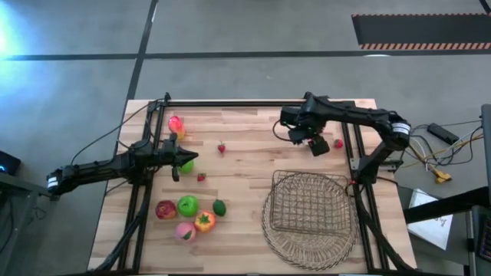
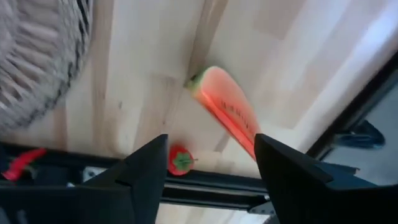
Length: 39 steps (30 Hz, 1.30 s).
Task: Build produce basket
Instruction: Put the watermelon into the wire basket
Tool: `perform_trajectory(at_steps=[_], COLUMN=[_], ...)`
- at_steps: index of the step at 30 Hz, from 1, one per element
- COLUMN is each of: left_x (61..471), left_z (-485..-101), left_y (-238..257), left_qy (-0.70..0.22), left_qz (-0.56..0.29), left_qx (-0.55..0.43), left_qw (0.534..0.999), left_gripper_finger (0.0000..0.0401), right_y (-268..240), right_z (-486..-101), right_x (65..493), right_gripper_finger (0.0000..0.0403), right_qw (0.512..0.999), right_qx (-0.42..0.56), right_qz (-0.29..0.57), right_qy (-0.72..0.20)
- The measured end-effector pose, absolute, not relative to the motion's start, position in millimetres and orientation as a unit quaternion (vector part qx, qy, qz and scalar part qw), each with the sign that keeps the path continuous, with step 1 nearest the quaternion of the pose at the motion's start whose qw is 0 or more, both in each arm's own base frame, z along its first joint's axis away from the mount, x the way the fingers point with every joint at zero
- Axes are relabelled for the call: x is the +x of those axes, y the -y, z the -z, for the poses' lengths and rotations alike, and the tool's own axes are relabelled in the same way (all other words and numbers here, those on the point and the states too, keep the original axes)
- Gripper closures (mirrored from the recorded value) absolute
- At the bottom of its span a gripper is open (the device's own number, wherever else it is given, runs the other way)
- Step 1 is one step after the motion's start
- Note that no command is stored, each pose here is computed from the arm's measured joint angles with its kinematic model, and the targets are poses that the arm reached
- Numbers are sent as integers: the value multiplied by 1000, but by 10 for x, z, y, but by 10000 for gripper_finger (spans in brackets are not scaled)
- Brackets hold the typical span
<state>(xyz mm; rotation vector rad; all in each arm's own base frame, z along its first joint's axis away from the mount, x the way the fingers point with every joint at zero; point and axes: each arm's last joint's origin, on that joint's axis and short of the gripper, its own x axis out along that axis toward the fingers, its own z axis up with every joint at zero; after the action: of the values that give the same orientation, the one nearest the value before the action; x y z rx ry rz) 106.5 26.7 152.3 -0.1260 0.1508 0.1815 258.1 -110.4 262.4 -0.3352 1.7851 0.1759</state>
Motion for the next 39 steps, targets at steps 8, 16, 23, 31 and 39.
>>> perform_trajectory(at_steps=[8,16,23,31,39], left_x=[1066,1065,1065,1065,1066], left_z=[-1523,-1523,-1523,-1524,-1523], left_y=[-267,-267,-267,-267,-267], left_qy=[-75,-75,-75,-75,-75], left_qz=[-90,-90,-90,-90,-90], left_qx=[-63,-63,-63,-63,-63], left_qw=[991,991,991,991,991], left_gripper_finger=[401,401,401,401,401], right_y=[1252,1273,1242,1256,1302], right_z=[-2122,-1801,-1619,-1538,-1749], right_x=[2435,2423,2337,2257,2357], right_gripper_finger=[168,168,201,296,313], right_qw=[564,578,574,571,604], right_qx=[-154,-201,-199,-180,-149], right_qz=[-98,-95,-99,-80,-23], right_qy=[-805,-785,-788,-797,-783])
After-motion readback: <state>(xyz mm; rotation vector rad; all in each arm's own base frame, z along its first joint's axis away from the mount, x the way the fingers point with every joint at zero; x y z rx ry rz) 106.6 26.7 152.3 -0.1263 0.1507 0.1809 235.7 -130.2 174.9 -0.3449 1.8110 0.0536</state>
